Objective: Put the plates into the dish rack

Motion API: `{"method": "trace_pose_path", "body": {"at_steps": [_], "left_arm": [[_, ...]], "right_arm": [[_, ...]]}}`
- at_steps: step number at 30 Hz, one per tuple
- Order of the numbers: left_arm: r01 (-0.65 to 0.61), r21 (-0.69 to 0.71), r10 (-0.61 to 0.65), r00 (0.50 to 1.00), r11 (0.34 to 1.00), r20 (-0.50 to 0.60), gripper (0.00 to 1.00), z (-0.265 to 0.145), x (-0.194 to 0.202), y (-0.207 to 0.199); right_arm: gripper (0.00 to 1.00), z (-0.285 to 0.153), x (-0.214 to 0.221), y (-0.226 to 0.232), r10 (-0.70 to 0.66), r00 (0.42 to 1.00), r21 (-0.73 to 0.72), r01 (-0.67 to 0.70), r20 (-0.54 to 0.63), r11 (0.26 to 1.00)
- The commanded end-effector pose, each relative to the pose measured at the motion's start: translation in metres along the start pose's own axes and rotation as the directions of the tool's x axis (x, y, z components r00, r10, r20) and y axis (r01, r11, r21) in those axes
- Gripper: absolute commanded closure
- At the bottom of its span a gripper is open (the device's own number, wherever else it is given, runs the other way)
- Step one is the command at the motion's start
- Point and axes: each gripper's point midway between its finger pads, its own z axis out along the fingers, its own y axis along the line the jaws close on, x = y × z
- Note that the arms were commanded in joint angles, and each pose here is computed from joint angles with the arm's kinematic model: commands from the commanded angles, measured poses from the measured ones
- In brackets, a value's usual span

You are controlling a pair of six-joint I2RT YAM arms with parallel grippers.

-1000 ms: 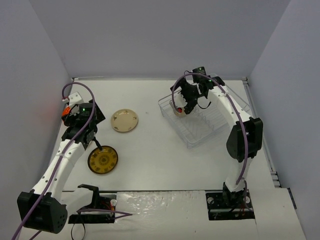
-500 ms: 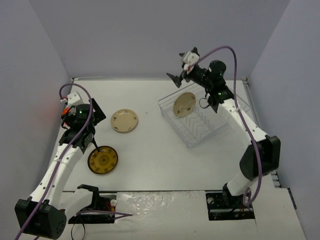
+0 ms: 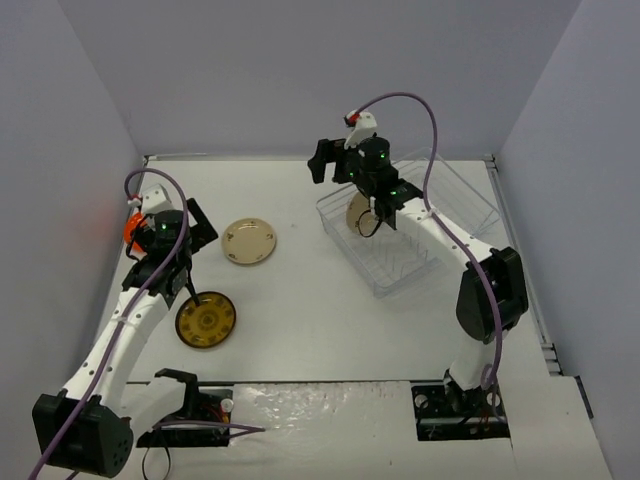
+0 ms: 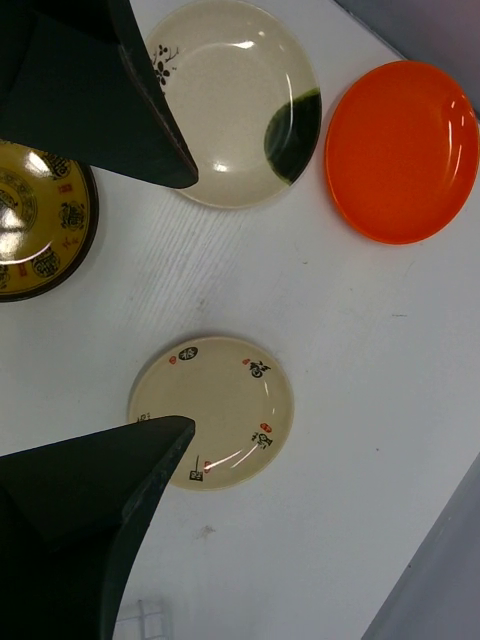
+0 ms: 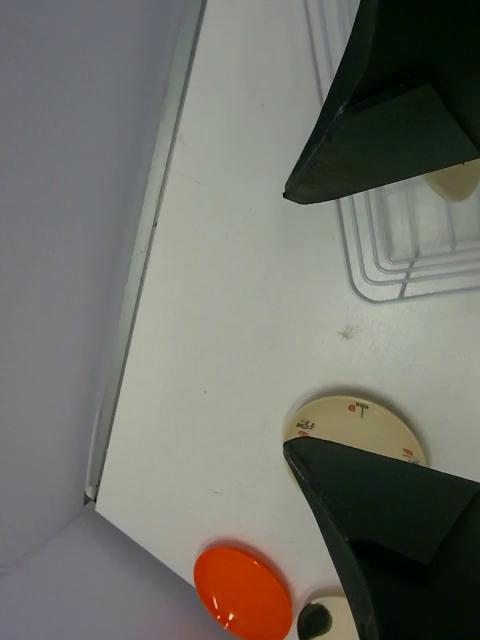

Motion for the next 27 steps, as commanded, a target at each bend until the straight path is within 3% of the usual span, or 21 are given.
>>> {"method": "trace_pose_path", "body": {"at_steps": [1,5,8,14,22,27], "left_arm": [[0.025,0.044,-0.027,0.998,0.999,0.049,0.03,0.009,-0.015,-0.014],[0.014,0.045,-0.015,1.0,0.999,0.012,0.03,0.017,-0.008,-0.018],[0.013,0.032,-0.013,1.0,0.999,-0.002,0.03,0.022,-0.006,-0.019],[0.006,0.024,-0.006,1.0,1.0,-0.008,0.03,0.031,-0.001,-0.02],[-0.005,-0.008,0.004,0.999,1.0,-0.053,0.03,0.048,0.011,-0.02],[0.006,-0.024,-0.007,0.997,1.0,-0.071,0.03,0.052,0.016,-0.016]], "right_arm": [[0.0,-0.031,-0.051,-0.014,0.009,0.989,0.16,-0.033,0.148,0.987],[0.0,-0.027,-0.039,0.005,0.137,0.986,-0.107,-0.127,0.097,0.986],[0.02,-0.025,-0.042,0.003,0.286,0.956,-0.264,-0.26,0.064,0.929],[0.0,-0.016,-0.019,0.027,0.048,0.996,-0.063,-0.043,0.076,0.997],[0.0,-0.001,0.031,0.101,-0.096,0.995,-0.078,0.095,-0.003,0.992],[0.0,0.024,0.07,0.122,-0.092,0.992,-0.004,0.092,-0.081,0.996]]}}
